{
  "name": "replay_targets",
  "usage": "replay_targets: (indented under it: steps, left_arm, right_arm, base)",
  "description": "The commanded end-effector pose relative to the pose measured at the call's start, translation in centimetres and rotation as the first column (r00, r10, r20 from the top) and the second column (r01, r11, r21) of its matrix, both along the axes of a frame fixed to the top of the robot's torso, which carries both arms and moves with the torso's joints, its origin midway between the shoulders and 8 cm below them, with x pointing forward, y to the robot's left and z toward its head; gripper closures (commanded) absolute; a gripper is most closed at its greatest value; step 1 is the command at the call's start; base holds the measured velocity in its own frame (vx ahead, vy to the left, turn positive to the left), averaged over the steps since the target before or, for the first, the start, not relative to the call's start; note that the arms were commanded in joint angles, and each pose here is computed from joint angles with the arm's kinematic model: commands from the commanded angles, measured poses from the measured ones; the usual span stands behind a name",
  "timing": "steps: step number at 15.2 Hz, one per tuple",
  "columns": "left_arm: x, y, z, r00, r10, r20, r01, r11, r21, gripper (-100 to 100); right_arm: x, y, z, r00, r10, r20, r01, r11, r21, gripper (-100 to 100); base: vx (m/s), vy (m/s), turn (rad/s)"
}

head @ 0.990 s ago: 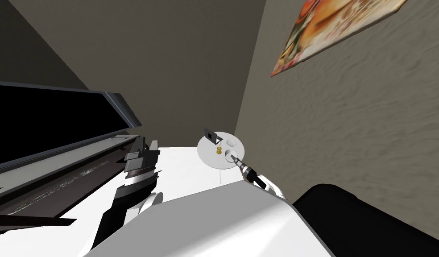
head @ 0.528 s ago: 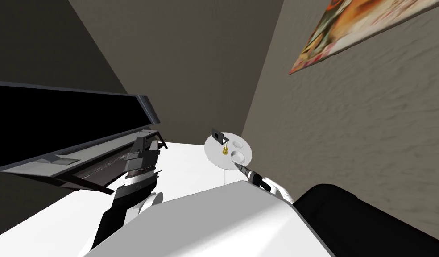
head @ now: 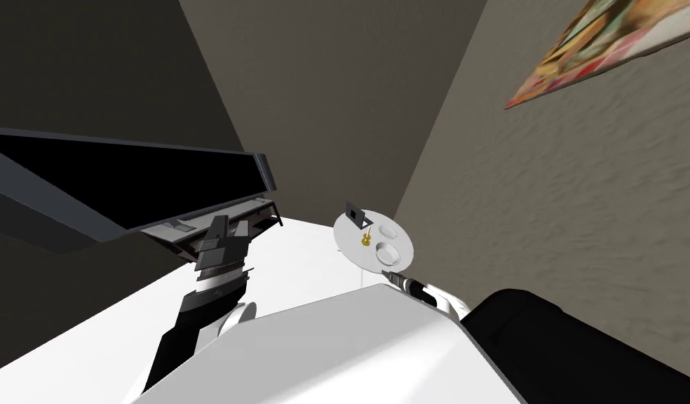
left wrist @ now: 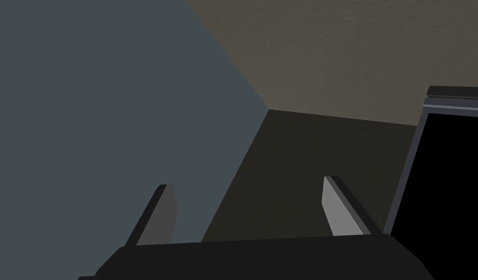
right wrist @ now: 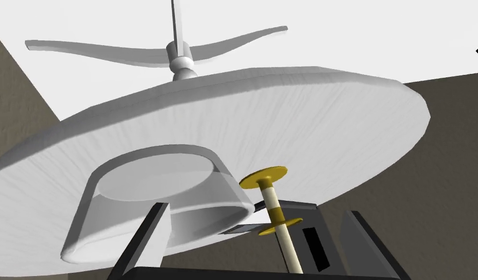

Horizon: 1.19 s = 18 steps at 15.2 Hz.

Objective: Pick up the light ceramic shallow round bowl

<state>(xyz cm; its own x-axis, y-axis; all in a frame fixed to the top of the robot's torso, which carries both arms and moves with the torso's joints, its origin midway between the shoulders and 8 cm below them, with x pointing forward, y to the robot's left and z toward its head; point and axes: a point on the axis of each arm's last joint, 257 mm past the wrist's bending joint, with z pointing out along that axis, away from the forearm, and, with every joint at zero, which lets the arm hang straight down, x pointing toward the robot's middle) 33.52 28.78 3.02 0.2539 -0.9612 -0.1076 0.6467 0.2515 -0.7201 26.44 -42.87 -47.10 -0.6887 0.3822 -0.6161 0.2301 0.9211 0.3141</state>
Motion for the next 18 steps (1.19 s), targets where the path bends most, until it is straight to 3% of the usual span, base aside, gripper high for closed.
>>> replay_targets:
  steps: [1, 3, 4, 5, 6, 7, 8, 9, 11, 12, 13, 15, 17, 18]
  left_arm:
    - [0.0, 0.0, 0.0, 1.0, 0.0, 0.0, 0.0, 1.0, 0.0, 0]
    - [0.0, 0.0, 0.0, 1.0, 0.0, 0.0, 0.0, 1.0, 0.0, 0]
    - [0.0, 0.0, 0.0, 1.0, 0.0, 0.0, 0.0, 1.0, 0.0, 0]
    - [0.0, 0.0, 0.0, 1.0, 0.0, 0.0, 0.0, 1.0, 0.0, 0]
    - [0.0, 0.0, 0.0, 1.0, 0.0, 0.0, 0.0, 1.0, 0.0, 0]
    - [0.0, 0.0, 0.0, 1.0, 0.0, 0.0, 0.0, 1.0, 0.0, 0]
    - [0.0, 0.0, 0.0, 1.0, 0.0, 0.0, 0.0, 1.0, 0.0, 0]
    - [0.0, 0.0, 0.0, 1.0, 0.0, 0.0, 0.0, 1.0, 0.0, 0]
    - [0.0, 0.0, 0.0, 1.0, 0.0, 0.0, 0.0, 1.0, 0.0, 0]
    - [0.0, 0.0, 0.0, 1.0, 0.0, 0.0, 0.0, 1.0, 0.0, 0]
    - [0.0, 0.0, 0.0, 1.0, 0.0, 0.0, 0.0, 1.0, 0.0, 0]
    - [0.0, 0.0, 0.0, 1.0, 0.0, 0.0, 0.0, 1.0, 0.0, 0]
    - [0.0, 0.0, 0.0, 1.0, 0.0, 0.0, 0.0, 1.0, 0.0, 0]
    - [0.0, 0.0, 0.0, 1.0, 0.0, 0.0, 0.0, 1.0, 0.0, 0]
  right_arm:
    - [-2.4, -3.5, -1.3, 0.997, 0.004, -0.079, -0.011, 0.996, -0.09, -100]
    - [-2.7, -4.0, -1.4, 0.996, -0.001, -0.084, -0.007, 0.995, -0.098, -100]
    - [-4.5, -6.6, -2.2, 0.99, -0.004, -0.139, -0.019, 0.987, -0.161, -100]
    - [-4.5, -6.6, -2.2, 0.99, -0.004, -0.139, -0.019, 0.987, -0.161, -100]
    - [-6.3, -9.1, -2.7, 0.981, -0.01, -0.192, -0.033, 0.975, -0.219, -100]
    - [-6.3, -9.1, -2.7, 0.981, -0.011, -0.192, -0.032, 0.975, -0.22, -100]
    - [-7.9, -11.2, -3.0, 0.971, -0.014, -0.238, -0.051, 0.962, -0.269, -100]
    - [-8.1, -11.5, -3.0, 0.97, -0.02, -0.241, -0.049, 0.96, -0.274, -100]
    - [-11.3, -15.6, -3.2, 0.945, -0.039, -0.324, -0.086, 0.928, -0.362, -100]
    - [-11.6, -15.8, -3.2, 0.943, -0.042, -0.33, -0.086, 0.927, -0.366, -100]
    - [-13.3, -17.7, -3.2, 0.928, -0.054, -0.369, -0.107, 0.909, -0.403, -100]
    - [-13.3, -17.7, -3.2, 0.928, -0.054, -0.369, -0.107, 0.909, -0.403, -100]
    - [-16.4, -20.4, -3.3, 0.896, -0.076, -0.438, -0.148, 0.878, -0.455, -100]
    - [-16.4, -20.4, -3.3, 0.896, -0.076, -0.438, -0.148, 0.878, -0.455, -100]
  base:
    - [0.015, 0.062, 0.374]
    - [0.012, 0.041, 0.149]
    - [0.011, 0.046, 0.162]
    - [0.015, 0.049, 0.226]
    - [0.024, 0.049, 0.354]
    - [0.028, 0.047, 0.293]
    - [0.03, 0.059, 0.325]
    - [0.028, 0.056, 0.24]
    - [0.045, 0.066, 0.356]
    - [0.055, 0.063, 0.338]
    - [0.054, 0.052, 0.293]
    - [0.04, 0.033, 0.146]
    - [0.039, 0.037, 0.288]
    - [0.057, 0.043, 0.311]
